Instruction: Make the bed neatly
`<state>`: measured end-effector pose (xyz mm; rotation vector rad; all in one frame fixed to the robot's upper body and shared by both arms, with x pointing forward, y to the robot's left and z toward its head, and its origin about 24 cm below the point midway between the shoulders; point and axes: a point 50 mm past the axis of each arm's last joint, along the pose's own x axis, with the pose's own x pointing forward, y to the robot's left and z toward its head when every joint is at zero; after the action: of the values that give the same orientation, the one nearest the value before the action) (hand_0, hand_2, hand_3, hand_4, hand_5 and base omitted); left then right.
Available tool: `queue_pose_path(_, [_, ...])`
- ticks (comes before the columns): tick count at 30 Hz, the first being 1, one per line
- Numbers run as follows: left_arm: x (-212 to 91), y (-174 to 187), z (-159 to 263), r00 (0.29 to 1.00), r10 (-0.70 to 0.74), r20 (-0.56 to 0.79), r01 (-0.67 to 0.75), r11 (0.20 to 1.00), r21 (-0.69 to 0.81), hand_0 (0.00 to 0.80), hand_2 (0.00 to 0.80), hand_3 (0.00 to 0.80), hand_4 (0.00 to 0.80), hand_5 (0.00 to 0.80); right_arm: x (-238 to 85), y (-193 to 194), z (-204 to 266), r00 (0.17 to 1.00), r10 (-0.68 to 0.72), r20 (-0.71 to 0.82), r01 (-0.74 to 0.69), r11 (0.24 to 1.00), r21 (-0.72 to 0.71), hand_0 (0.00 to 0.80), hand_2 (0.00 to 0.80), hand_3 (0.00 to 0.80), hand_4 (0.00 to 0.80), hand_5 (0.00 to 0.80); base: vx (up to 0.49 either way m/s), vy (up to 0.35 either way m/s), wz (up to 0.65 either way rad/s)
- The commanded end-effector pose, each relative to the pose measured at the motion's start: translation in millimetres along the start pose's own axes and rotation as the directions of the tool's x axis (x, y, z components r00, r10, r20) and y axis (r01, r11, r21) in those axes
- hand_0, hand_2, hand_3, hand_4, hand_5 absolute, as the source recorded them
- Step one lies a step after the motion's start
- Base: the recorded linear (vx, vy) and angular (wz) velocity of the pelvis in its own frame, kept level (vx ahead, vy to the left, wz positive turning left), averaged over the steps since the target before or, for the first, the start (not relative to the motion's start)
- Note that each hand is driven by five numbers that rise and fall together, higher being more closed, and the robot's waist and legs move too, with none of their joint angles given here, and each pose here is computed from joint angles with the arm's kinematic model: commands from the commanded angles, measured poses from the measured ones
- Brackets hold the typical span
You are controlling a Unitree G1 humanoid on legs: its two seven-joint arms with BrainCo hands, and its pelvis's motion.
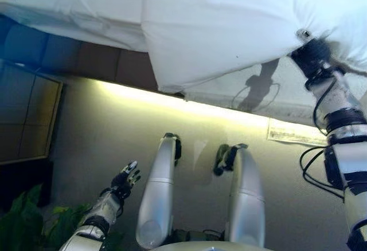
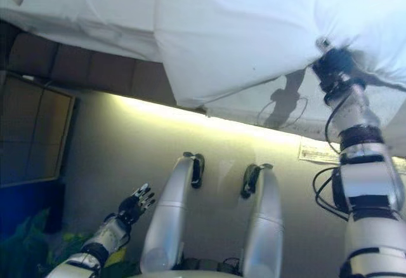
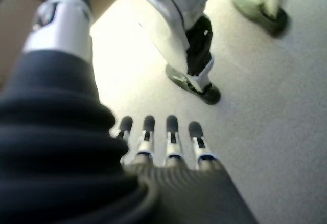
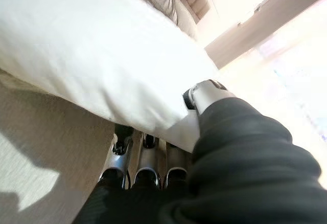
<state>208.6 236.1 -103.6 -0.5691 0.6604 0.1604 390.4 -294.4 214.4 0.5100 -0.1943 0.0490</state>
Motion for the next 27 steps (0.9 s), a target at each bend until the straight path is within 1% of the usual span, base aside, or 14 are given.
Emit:
queue_pose_path(1, [-12.9,20.1,-16.0,0.999,0.043,-0.020,-0.042,0.999,0.025,0.000,0.000,0.000,0.000,0.000,-4.8,2.7,14.0,0.991,0.104,0.083,-0.103,0.995,-0.015,0.800,0.800,0.800,0.800,0.800,0.035,0.015,0.03])
queue_pose_path(6, [-2.1,0.2,29.1,0.989,-0.022,0.143,0.023,1.000,-0.004,0.000,0.000,0.000,0.000,0.000,-7.9,-0.2,-4.8,0.992,0.113,0.050,-0.112,0.994,-0.015,0.800,0.800,0.800,0.800,0.800,0.053,0.005,-0.04])
queue_pose_path(9, [1.5,-18.6,70.6,0.962,-0.093,0.257,0.091,0.996,0.020,0.000,0.000,0.000,0.000,0.000,-7.8,2.9,-14.3,0.992,0.123,0.025,-0.123,0.992,-0.011,0.800,0.800,0.800,0.800,0.800,0.064,-0.013,-0.01])
queue_pose_path(10, [1.8,-22.9,78.3,0.954,-0.108,0.280,0.108,0.994,0.015,0.000,0.000,0.000,0.000,0.000,-7.8,3.7,-16.0,0.992,0.126,0.021,-0.126,0.992,-0.010,0.800,0.800,0.800,0.800,0.800,0.069,-0.014,-0.01])
queue_pose_path(13, [0.0,-56.0,127.9,0.887,-0.189,0.422,0.203,0.979,0.011,0.000,0.000,0.000,0.000,0.000,-7.4,7.8,-28.4,0.990,0.139,-0.016,-0.140,0.990,-0.006,0.800,0.800,0.800,0.800,0.800,0.085,-0.022,-0.03])
queue_pose_path(17, [-1.2,-98.5,168.2,0.824,-0.262,0.502,0.267,0.962,0.065,0.000,0.000,0.000,0.000,0.000,-4.4,19.9,-43.9,0.985,0.165,-0.052,-0.165,0.986,0.016,0.800,0.800,0.800,0.800,0.800,0.073,-0.020,-0.02])
queue_pose_path(20, [0.7,-124.6,185.0,0.807,-0.295,0.511,0.278,0.954,0.112,0.000,0.000,0.000,0.000,0.000,-0.2,34.1,-50.7,0.978,0.195,-0.078,-0.194,0.981,0.022,0.800,0.800,0.800,0.800,0.800,0.049,-0.006,-0.05])
queue_pose_path(22, [3.9,-139.1,185.6,0.807,-0.337,0.486,0.332,0.938,0.100,0.000,0.000,0.000,0.000,0.000,0.9,40.7,-54.8,0.972,0.212,-0.097,-0.211,0.977,0.025,0.800,0.800,0.800,0.800,0.800,0.042,-0.003,-0.05])
queue_pose_path(23, [6.8,-146.7,180.3,0.812,-0.372,0.451,0.392,0.919,0.052,0.000,0.000,0.000,0.000,0.000,0.8,43.1,-57.8,0.970,0.220,-0.106,-0.218,0.975,0.027,0.800,0.800,0.800,0.800,0.800,0.038,-0.009,-0.10])
queue_pose_path(25, [12.1,-157.3,166.0,0.814,-0.416,0.405,0.458,0.889,-0.009,0.000,0.000,0.000,0.000,0.000,0.5,47.7,-63.1,0.966,0.231,-0.112,-0.228,0.973,0.038,0.800,0.800,0.800,0.800,0.800,0.051,-0.018,-0.08])
queue_pose_path(27, [17.9,-166.9,145.7,0.821,-0.452,0.348,0.514,0.851,-0.108,0.000,0.000,0.000,0.000,0.000,0.9,52.4,-66.8,0.965,0.236,-0.112,-0.232,0.972,0.048,0.800,0.800,0.800,0.800,0.800,0.055,-0.029,-0.07])
